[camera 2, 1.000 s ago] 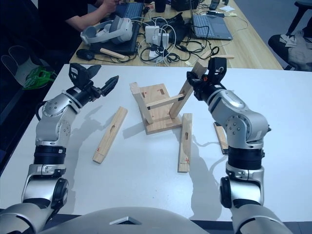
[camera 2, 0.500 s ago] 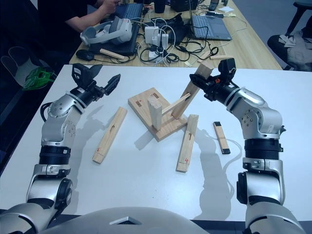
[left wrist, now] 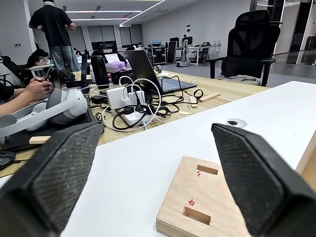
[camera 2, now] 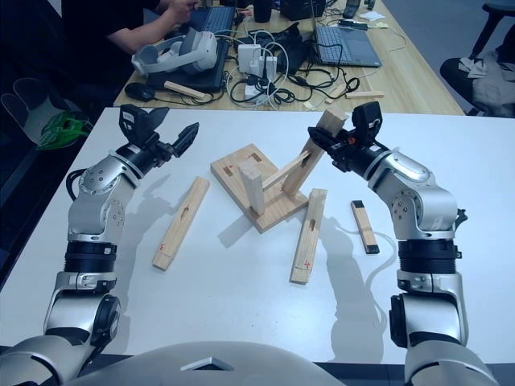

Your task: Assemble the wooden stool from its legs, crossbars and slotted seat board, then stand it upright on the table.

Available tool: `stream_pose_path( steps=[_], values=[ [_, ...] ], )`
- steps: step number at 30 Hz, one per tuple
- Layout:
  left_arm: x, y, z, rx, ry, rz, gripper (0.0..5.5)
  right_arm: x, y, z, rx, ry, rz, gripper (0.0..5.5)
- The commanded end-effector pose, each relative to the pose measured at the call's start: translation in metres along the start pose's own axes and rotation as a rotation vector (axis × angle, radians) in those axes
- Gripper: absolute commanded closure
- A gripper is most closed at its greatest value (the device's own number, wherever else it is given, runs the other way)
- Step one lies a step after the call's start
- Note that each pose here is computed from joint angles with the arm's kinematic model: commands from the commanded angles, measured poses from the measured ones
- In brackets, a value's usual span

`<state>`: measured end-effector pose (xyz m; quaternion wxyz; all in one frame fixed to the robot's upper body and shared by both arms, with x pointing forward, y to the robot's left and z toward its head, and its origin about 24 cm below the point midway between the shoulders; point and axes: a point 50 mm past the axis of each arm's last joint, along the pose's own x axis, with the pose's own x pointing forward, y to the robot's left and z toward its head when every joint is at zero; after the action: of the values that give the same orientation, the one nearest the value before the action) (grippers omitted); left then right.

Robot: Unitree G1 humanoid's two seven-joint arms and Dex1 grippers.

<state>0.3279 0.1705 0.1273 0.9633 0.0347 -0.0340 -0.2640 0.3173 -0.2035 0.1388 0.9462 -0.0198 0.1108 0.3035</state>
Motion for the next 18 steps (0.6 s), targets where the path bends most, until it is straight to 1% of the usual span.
stream_pose_path(
  steps=[1,5,8,9,12,13,15,18],
  values=[
    [0.0,-0.004,0.004,0.032,0.006,-0.024,1.43,-0.001,0.013,-0.062,-0.04,0.452,-0.066,3.63],
    [0.001,-0.005,0.004,0.036,0.002,-0.025,1.43,-0.001,0.015,-0.068,-0.109,0.549,-0.094,3.63],
    [0.003,-0.003,0.007,0.036,-0.008,-0.01,1.43,0.004,0.016,-0.067,-0.119,0.533,-0.121,3.63],
    [0.004,-0.004,0.007,0.035,-0.01,-0.008,1.43,0.008,0.016,-0.061,-0.103,0.479,-0.137,3.63],
    [0.003,-0.007,0.005,0.019,-0.021,-0.006,1.43,0.018,0.019,-0.023,-0.02,0.16,-0.188,3.63],
    [0.003,-0.008,0.005,0.015,-0.026,-0.006,1.43,0.019,0.019,-0.013,-0.007,0.083,-0.205,3.63],
    [0.005,-0.01,0.008,0.007,-0.041,-0.011,1.43,0.02,0.017,0.0,0.013,-0.019,-0.267,3.63],
    [0.007,-0.009,0.011,0.009,-0.052,-0.009,1.43,0.021,0.014,0.007,0.051,-0.061,-0.314,3.63]
  ],
)
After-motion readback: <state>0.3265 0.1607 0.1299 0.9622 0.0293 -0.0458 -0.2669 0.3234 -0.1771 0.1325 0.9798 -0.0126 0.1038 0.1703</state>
